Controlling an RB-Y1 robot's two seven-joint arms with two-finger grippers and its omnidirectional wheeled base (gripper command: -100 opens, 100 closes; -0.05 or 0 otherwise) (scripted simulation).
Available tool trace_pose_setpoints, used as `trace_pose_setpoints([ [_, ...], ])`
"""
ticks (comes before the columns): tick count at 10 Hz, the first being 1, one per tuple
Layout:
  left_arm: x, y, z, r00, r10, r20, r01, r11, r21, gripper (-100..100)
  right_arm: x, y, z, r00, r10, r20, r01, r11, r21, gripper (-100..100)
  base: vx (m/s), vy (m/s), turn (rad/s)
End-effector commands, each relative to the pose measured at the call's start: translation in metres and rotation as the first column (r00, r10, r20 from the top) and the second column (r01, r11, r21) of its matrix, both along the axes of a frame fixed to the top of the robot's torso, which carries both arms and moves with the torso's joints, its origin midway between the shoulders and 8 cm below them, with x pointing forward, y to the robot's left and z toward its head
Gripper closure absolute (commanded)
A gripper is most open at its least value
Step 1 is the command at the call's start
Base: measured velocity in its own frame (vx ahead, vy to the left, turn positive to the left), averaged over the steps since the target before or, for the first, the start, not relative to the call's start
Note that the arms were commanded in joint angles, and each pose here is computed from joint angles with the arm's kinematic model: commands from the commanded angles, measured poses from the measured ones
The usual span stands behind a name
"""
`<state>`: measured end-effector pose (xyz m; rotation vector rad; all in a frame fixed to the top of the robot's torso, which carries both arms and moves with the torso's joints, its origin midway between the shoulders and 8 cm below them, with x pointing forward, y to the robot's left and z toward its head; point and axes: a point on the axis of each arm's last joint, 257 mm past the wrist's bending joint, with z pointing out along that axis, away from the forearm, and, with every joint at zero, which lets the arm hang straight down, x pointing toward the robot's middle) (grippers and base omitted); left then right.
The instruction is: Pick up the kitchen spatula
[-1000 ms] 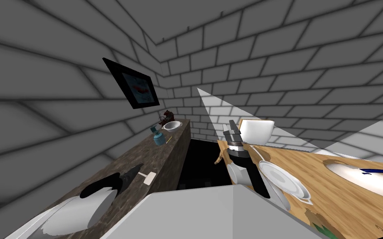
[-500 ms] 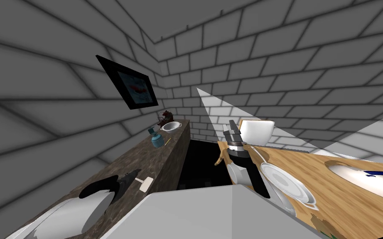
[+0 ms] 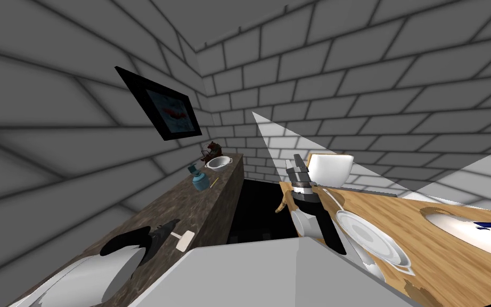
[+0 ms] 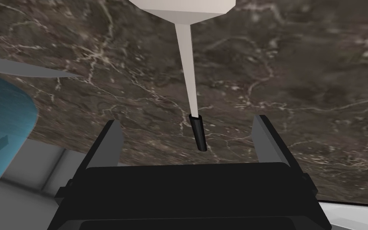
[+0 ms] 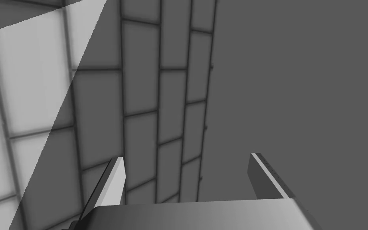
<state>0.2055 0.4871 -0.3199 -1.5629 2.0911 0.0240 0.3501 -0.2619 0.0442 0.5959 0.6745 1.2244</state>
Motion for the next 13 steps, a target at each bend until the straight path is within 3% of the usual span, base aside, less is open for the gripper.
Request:
trace_pose_setpoints([
  [1, 0.0, 0.0, 0.0, 1.0, 0.0, 0.0, 0.0, 1.0, 0.0, -100, 0.0, 0.0, 0.0, 1.0, 0.0, 0.0, 0.0, 1.0, 0.0, 0, -0.004, 0.004, 0.014],
  [3, 0.0, 0.0, 0.0, 1.0, 0.0, 0.0, 0.0, 1.0, 0.0, -100, 0.0, 0.0, 0.0, 1.0, 0.0, 0.0, 0.0, 1.0, 0.0, 0, 0.0, 0.0, 0.0],
  [4, -0.01, 0.0, -0.003, 0.999, 0.008, -0.037, -0.008, 1.0, -0.004, -100, 0.0, 0.0, 0.0, 1.0, 0.0, 0.0, 0.0, 1.0, 0.0, 0, 0.045, -0.009, -0.034],
  [8, -0.01, 0.0, -0.003, 0.999, 0.008, -0.037, -0.008, 1.0, -0.004, -100, 0.0, 0.0, 0.0, 1.0, 0.0, 0.0, 0.0, 1.0, 0.0, 0, 0.015, 0.001, 0.005],
  [9, -0.021, 0.001, -0.006, 0.997, 0.016, -0.073, -0.016, 1.0, -0.008, -100, 0.0, 0.0, 0.0, 1.0, 0.0, 0.0, 0.0, 1.0, 0.0, 0, 0.034, -0.016, -0.053],
  [13, -0.021, 0.001, -0.006, 0.997, 0.016, -0.073, -0.016, 1.0, -0.008, -100, 0.0, 0.0, 0.0, 1.0, 0.0, 0.0, 0.0, 1.0, 0.0, 0, 0.011, -0.001, -0.003],
])
